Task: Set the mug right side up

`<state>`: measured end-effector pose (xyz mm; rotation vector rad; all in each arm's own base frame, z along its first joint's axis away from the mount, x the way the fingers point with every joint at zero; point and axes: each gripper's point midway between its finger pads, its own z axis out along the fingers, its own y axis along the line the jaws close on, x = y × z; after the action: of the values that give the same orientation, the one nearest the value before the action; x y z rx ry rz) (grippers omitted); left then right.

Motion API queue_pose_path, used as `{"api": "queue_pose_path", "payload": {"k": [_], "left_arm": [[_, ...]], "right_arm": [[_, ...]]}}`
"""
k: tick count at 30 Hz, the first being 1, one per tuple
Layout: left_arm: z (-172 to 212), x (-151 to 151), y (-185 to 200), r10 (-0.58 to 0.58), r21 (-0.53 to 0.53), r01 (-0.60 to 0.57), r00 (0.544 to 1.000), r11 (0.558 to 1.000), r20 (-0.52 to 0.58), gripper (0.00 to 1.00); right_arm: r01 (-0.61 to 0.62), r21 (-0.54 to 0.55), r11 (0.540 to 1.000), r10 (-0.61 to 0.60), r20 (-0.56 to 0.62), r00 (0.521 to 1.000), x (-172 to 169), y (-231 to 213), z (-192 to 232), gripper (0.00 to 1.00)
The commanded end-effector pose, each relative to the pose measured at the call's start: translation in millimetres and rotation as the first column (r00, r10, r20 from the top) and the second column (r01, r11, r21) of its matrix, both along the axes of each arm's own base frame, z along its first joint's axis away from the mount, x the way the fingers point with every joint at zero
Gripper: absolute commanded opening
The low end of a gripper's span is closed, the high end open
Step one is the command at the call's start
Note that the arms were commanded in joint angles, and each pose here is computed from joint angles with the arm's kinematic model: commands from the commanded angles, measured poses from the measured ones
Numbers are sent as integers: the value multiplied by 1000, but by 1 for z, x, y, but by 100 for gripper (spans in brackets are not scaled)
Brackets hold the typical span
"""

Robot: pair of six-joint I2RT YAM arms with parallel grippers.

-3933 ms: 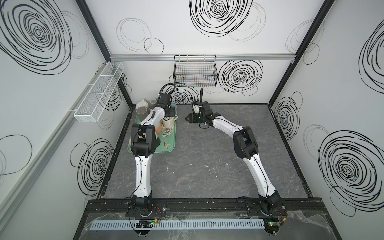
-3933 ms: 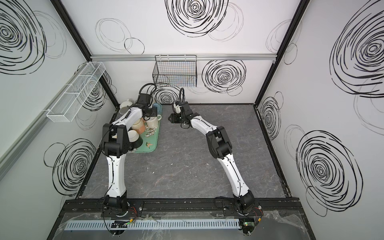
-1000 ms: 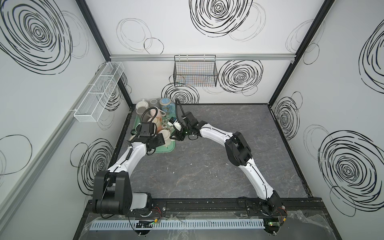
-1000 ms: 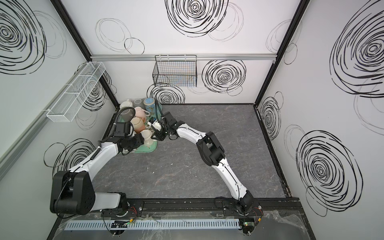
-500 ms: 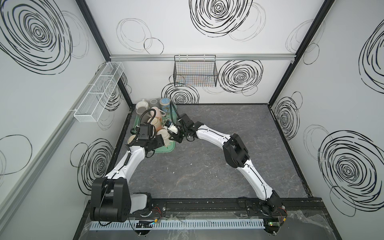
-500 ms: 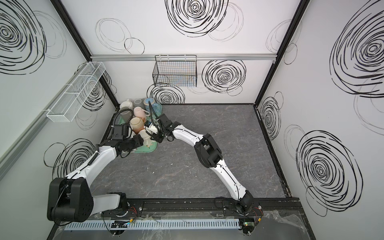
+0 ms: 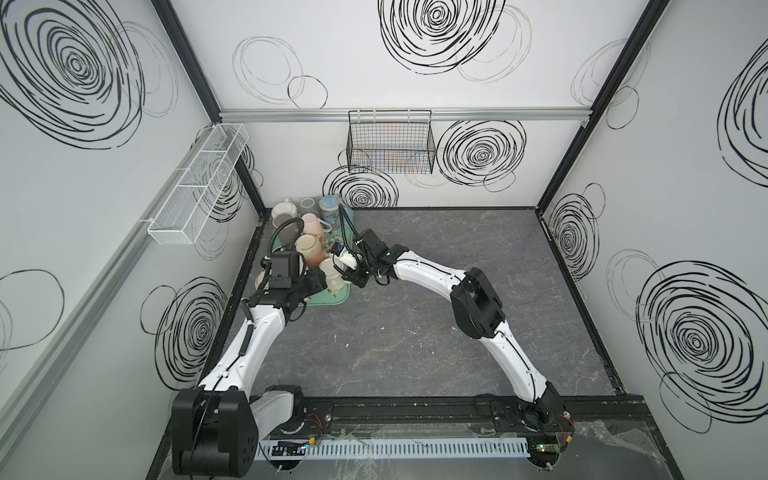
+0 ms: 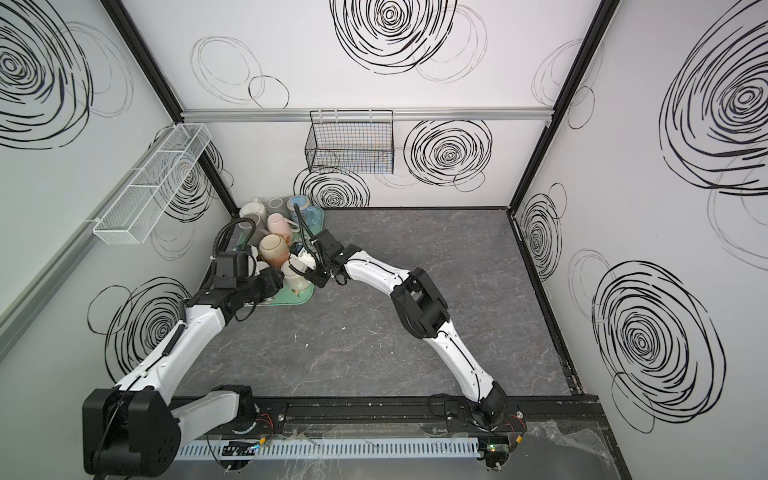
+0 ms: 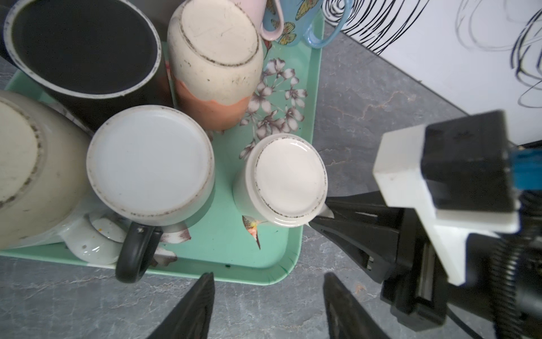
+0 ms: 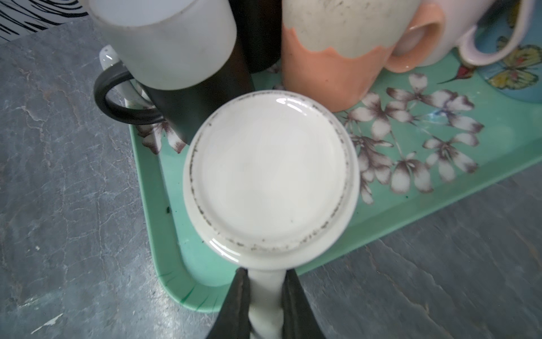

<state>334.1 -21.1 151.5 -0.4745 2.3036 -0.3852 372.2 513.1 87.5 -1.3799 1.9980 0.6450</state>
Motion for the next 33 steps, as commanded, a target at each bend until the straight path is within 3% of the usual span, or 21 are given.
{"api": "queue_pose_path", "payload": {"k": [1,6,9,13,17,20,25,30,33], "left_arm": [[18,6,-11,-1,-81,9,995,997,103,62],[27,7,-24,-6,-157,34,984,987,176,62],[29,7,-36,-19,-210,65,977,976,211,62],[41,9,-57,-49,-287,134,957,948,287,62],[65,12,-89,-135,-294,254,919,921,371,64],[87,15,-113,-173,-312,332,881,890,440,65],[129,16,-151,-213,-358,479,788,802,577,71],[160,19,-176,-226,-386,575,722,721,654,73],[183,16,-182,-206,-386,626,665,677,718,71]], "right_arm": [[86,168,982,-100,82,992,14,-6,74,0],[171,357,918,-182,-4,983,19,-27,103,0],[182,459,870,-169,-71,983,20,-38,122,0],[246,593,767,-191,-155,969,27,-62,155,0],[293,693,658,-203,-211,956,30,-88,188,0],[305,764,569,-209,-225,952,28,-110,218,0],[290,855,431,-171,-239,956,15,-146,269,0],[240,903,357,-46,-239,970,-7,-162,306,0],[219,912,346,7,-236,972,-19,-164,318,0]]}}
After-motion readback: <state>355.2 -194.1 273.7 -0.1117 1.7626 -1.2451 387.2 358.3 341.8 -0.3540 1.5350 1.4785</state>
